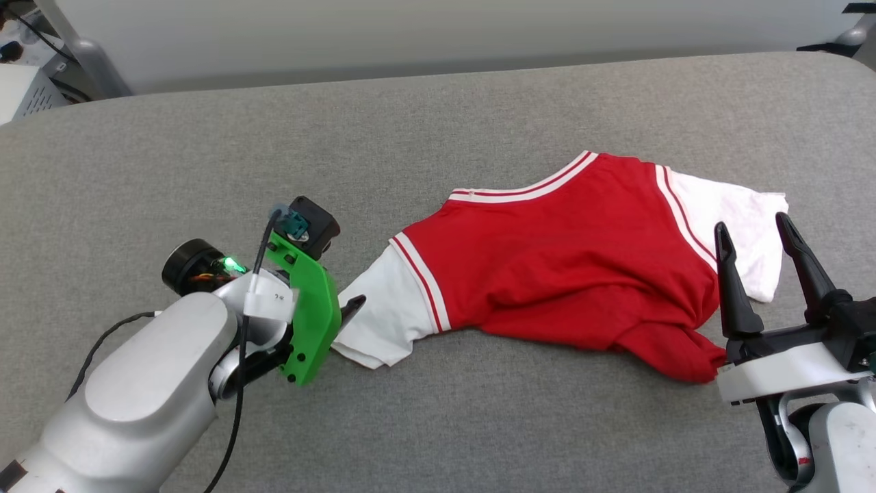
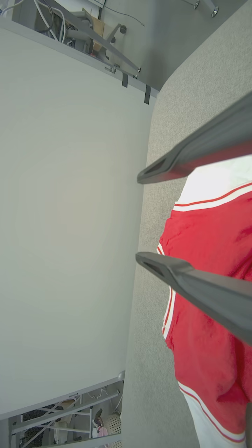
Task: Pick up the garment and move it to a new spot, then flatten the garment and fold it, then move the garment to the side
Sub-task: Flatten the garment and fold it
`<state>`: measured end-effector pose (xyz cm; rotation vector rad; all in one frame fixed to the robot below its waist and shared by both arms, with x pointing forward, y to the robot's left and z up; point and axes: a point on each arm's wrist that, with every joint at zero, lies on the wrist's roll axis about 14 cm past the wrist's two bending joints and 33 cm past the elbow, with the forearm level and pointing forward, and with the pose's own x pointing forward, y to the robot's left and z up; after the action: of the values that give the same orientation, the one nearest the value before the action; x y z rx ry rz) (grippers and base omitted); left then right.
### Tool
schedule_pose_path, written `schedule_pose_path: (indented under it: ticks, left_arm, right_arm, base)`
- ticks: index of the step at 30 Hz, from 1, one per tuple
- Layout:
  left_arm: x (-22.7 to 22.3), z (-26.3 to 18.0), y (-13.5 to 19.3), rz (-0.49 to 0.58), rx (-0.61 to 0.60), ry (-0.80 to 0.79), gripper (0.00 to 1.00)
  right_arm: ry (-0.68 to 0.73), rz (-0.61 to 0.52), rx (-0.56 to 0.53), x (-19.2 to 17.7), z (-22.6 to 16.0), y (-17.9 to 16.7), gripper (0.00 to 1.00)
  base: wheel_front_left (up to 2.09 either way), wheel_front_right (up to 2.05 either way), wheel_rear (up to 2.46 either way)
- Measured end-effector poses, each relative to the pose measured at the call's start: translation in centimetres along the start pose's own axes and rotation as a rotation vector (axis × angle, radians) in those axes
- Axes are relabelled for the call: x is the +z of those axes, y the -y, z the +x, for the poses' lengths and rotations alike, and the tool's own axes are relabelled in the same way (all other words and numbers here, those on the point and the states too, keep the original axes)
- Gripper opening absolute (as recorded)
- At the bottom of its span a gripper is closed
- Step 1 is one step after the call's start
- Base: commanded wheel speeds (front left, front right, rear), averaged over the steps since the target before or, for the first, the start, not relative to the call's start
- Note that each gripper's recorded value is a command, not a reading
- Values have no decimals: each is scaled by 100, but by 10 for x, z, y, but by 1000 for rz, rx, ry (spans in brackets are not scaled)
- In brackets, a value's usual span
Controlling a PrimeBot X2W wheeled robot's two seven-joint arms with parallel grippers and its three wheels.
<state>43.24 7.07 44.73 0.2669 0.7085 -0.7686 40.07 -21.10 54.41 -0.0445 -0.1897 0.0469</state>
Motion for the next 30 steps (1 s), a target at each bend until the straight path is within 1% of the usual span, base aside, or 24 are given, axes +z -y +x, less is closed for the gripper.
schedule_pose_path:
  ticks: [5, 8, 10, 17, 18, 19, 21, 24, 27, 30]
  left_arm:
    - [-30, 16, -1, 1, -30, -141, 100]
    - [-50, 25, -4, -31, -38, -219, 100]
    - [-63, 30, -6, -32, -39, -269, 100]
    - [-77, 44, -9, -26, -63, -361, 100]
    - [-78, 44, -9, -17, -68, -370, 36]
    - [-78, 45, -8, -13, -73, -371, 0]
    - [-74, 45, -9, -9, -75, -354, 0]
    - [-66, 45, -11, -8, -68, -286, 0]
    - [-52, 43, -17, 0, -48, -199, 0]
    - [-33, 34, -34, 1, -3, -103, 0]
  right_arm:
    - [-5, 19, -28, -4, 5, 5, 100]
    - [-4, 19, -31, -6, 10, 6, 100]
    - [-8, 22, -29, -8, 12, 5, 100]
    - [-33, 24, -39, -18, 14, 7, 100]
    - [-36, 22, -42, -19, 14, 9, 100]
    - [-38, 21, -48, -19, 14, 11, 100]
    - [-36, 17, -56, -19, 14, 14, 100]
    - [-18, 4, -68, -13, 16, 21, 100]
    - [17, -33, -82, 0, 20, 34, 100]
    - [54, -83, -92, 16, 24, 50, 100]
  base:
    - [0, 0, 0]
    - [0, 0, 0]
    - [0, 0, 0]
    - [0, 0, 0]
    - [0, 0, 0]
    - [0, 0, 0]
    - [0, 0, 0]
    - [0, 0, 0]
    - [0, 0, 0]
    - [0, 0, 0]
